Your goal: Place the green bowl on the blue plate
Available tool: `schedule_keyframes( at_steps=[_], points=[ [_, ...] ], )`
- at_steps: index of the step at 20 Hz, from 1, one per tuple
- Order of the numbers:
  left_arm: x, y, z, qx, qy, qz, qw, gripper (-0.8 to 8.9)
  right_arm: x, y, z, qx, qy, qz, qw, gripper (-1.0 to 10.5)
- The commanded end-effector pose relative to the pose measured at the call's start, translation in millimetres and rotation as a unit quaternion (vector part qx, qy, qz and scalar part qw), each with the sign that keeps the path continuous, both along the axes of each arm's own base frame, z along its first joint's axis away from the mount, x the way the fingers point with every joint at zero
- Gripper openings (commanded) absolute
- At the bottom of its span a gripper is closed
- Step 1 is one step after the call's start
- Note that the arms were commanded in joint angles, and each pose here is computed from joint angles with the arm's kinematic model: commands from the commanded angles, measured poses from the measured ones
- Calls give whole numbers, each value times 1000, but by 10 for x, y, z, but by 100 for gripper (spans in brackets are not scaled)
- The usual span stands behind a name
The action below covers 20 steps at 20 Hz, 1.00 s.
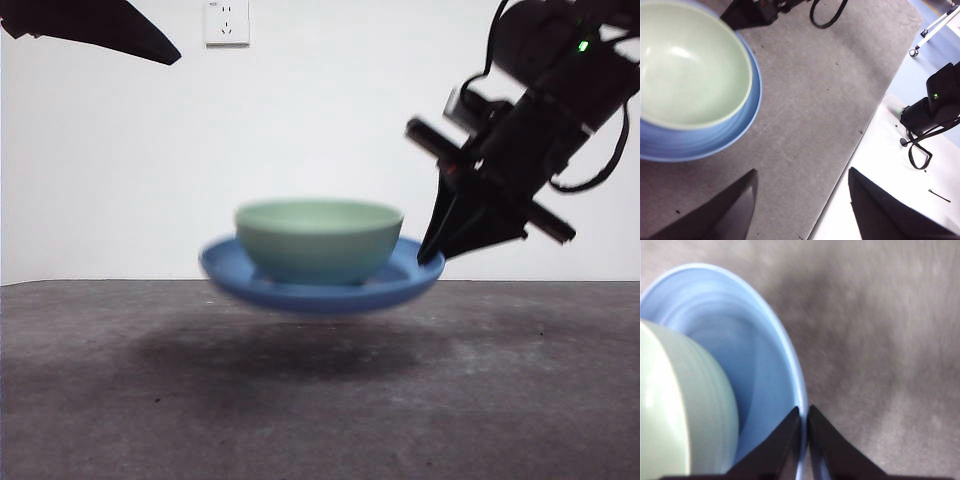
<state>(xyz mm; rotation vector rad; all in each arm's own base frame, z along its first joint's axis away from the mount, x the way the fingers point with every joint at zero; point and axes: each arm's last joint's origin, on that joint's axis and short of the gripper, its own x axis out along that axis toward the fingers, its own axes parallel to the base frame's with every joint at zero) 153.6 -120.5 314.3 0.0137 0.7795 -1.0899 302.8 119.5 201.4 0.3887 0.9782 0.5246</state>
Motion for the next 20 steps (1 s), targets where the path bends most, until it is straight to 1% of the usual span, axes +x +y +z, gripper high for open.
schedule_keyframes(
  at_steps=[1,8,10,14,15,17,18,20],
  points=[
    [4,-22,24,-6,-8,-10,1000,289,85,78,-78,11,7,-5,1000,14],
    [3,-22,23,-5,-7,-10,1000,289,181,156,-435,1,47,-6,999,14],
    [3,-22,23,-5,-7,-10,1000,289,184,154,-450,-6,47,-12,999,14],
    [3,-22,23,-5,-7,-10,1000,289,184,153,-450,-6,47,-12,999,17],
    [3,-22,23,-5,-7,-10,1000,289,183,153,-451,-7,47,-12,999,48],
    [3,-22,23,-5,-7,-10,1000,289,181,151,-452,-6,51,-14,999,165],
    [3,-22,23,-5,-8,-10,1000,289,178,150,-452,-6,52,-15,999,189],
    [3,-22,23,-5,-7,-10,1000,289,166,144,-435,-8,54,-15,998,191]
  ],
)
